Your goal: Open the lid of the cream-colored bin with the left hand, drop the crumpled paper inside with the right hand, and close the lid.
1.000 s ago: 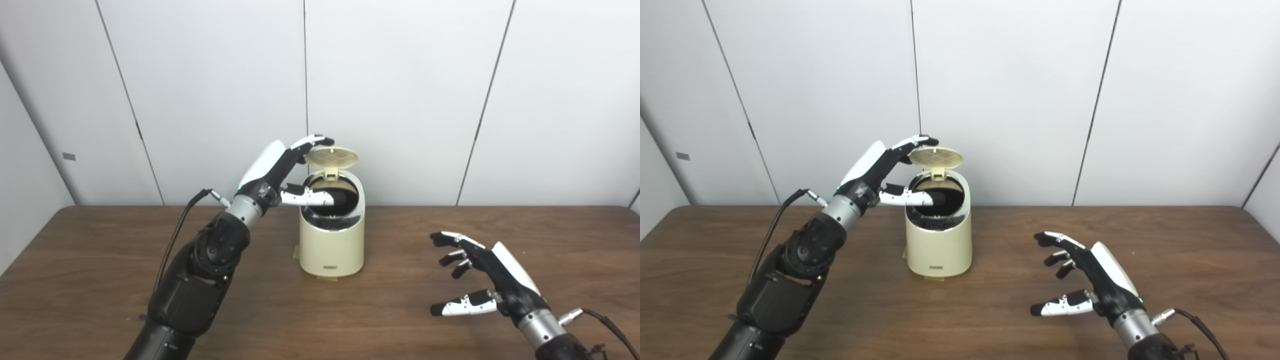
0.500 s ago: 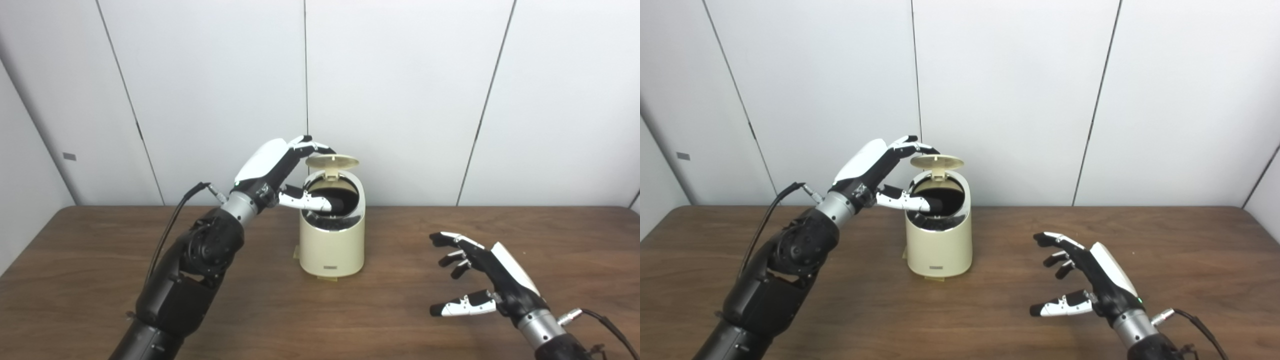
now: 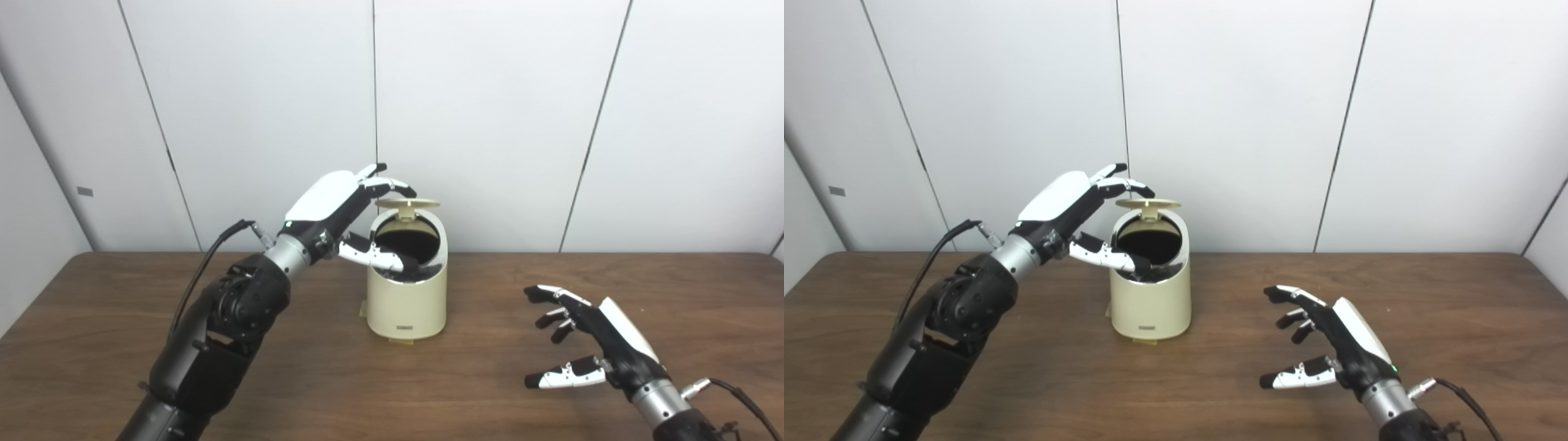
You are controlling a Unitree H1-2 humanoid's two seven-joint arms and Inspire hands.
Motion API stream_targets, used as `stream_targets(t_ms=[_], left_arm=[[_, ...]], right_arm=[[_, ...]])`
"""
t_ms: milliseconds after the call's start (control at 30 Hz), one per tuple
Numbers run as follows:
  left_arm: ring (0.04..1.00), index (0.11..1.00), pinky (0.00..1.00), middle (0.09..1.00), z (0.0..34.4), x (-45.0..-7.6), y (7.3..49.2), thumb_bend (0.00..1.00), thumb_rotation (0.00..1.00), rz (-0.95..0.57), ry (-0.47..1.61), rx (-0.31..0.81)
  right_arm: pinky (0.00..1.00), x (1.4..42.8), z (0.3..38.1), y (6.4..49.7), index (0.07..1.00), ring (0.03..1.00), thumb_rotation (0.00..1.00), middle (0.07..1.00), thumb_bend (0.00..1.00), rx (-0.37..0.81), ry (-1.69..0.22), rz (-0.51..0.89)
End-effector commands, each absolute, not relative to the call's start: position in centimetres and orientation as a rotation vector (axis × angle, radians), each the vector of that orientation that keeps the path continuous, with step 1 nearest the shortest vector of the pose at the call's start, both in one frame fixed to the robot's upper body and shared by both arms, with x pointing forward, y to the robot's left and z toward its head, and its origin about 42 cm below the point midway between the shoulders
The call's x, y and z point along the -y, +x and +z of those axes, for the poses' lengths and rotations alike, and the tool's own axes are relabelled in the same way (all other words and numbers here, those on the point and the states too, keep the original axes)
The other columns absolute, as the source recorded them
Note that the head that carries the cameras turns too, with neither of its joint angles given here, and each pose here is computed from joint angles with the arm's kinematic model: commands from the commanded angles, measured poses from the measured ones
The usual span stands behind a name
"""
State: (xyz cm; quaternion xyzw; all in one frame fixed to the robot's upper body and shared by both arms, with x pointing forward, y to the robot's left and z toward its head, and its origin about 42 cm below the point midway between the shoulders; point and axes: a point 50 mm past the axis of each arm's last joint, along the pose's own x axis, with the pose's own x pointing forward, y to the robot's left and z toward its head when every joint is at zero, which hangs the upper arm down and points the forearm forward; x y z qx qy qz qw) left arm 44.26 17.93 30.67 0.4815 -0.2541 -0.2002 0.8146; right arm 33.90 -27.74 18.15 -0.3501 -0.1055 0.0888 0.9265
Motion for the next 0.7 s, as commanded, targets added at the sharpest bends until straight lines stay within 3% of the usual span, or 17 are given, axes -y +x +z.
stream_targets(t_ms=[0, 300, 667], left_arm=[[1.0, 0.816, 0.97, 0.856, 33.3, -17.9, 44.1, 1.0, 0.47, -0.407, 1.058, 0.636], [1.0, 0.808, 0.91, 0.833, 32.6, -18.2, 43.4, 1.0, 0.5, -0.412, 1.079, 0.65], [1.0, 0.813, 0.94, 0.831, 31.7, -18.6, 42.7, 1.0, 0.5, -0.424, 1.111, 0.638]], right_arm=[[0.51, 27.8, 20.0, 34.5, 0.817, 0.663, 0.08, 0.813, 0.81, 0.298, -0.722, 0.16], [0.5, 27.6, 20.0, 34.5, 0.811, 0.654, 0.06, 0.815, 0.82, 0.298, -0.709, 0.162], [0.5, 27.6, 20.0, 34.4, 0.81, 0.644, 0.07, 0.804, 0.81, 0.294, -0.723, 0.159]])
